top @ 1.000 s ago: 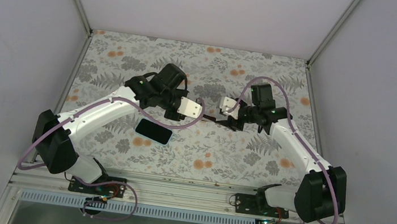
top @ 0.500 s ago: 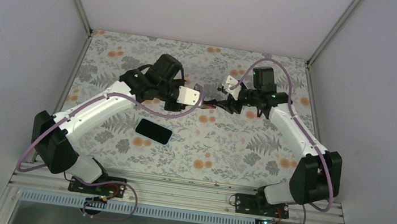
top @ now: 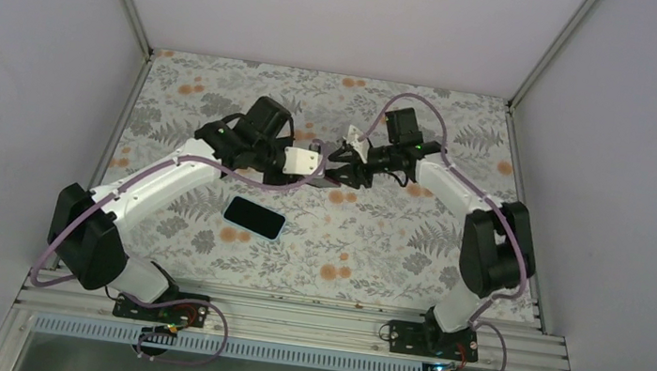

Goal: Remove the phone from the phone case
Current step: Remove the phone case from the phone.

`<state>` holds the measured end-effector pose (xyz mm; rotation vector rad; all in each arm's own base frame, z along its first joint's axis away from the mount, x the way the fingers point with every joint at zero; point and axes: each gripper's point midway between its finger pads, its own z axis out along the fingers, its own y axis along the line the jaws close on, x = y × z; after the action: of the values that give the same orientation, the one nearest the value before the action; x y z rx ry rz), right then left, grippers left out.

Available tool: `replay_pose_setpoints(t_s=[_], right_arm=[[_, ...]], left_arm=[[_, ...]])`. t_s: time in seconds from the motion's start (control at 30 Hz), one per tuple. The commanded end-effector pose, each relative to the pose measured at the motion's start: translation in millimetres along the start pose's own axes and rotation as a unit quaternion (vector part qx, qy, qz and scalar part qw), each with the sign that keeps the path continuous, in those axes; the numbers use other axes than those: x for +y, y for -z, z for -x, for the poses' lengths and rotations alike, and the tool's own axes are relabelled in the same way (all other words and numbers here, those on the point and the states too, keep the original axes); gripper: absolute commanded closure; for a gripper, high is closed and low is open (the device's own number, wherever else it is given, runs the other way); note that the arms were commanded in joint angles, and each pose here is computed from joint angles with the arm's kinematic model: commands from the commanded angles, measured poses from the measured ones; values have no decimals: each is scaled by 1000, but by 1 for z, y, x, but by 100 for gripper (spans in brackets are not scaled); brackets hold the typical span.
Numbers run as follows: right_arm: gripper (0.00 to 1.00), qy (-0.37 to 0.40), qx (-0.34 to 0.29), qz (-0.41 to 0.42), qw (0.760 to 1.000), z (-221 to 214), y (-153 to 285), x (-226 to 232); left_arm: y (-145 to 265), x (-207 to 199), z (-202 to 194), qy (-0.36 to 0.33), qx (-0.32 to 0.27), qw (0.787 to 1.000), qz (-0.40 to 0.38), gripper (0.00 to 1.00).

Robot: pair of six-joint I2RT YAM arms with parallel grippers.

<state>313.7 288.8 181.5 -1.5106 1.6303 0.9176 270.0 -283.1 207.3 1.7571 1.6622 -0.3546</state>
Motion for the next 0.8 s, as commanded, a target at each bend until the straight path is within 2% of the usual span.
replay_pose_setpoints(t_s=[0.0,0.07,0.17,0.33,0.53,0.67,0.73,0.77], right_arm=[[47,75,-200,257,943,131,-14,96],[51,83,-210,284,932,137,-9,101],[49,108,-214,305,922,147,-7,117],[44,120,-203,294,926,138,-4,129],[40,107,-199,321,920,132,-4,146],[44,104,-179,339,918,121,-19,159],[50,102,-163,344,919,116,-26,165],[57,100,-157,344,920,114,-29,166]], left_arm=[[21,11,128,-114,-294,949,13,98],[29,32,120,-89,-308,947,36,98],[31,45,112,-79,-310,947,45,98],[42,35,122,-71,-341,937,-3,98],[45,40,130,-74,-348,934,-4,98],[47,47,139,-81,-348,934,2,98],[46,49,141,-85,-342,936,8,98],[47,50,143,-88,-342,935,11,98]])
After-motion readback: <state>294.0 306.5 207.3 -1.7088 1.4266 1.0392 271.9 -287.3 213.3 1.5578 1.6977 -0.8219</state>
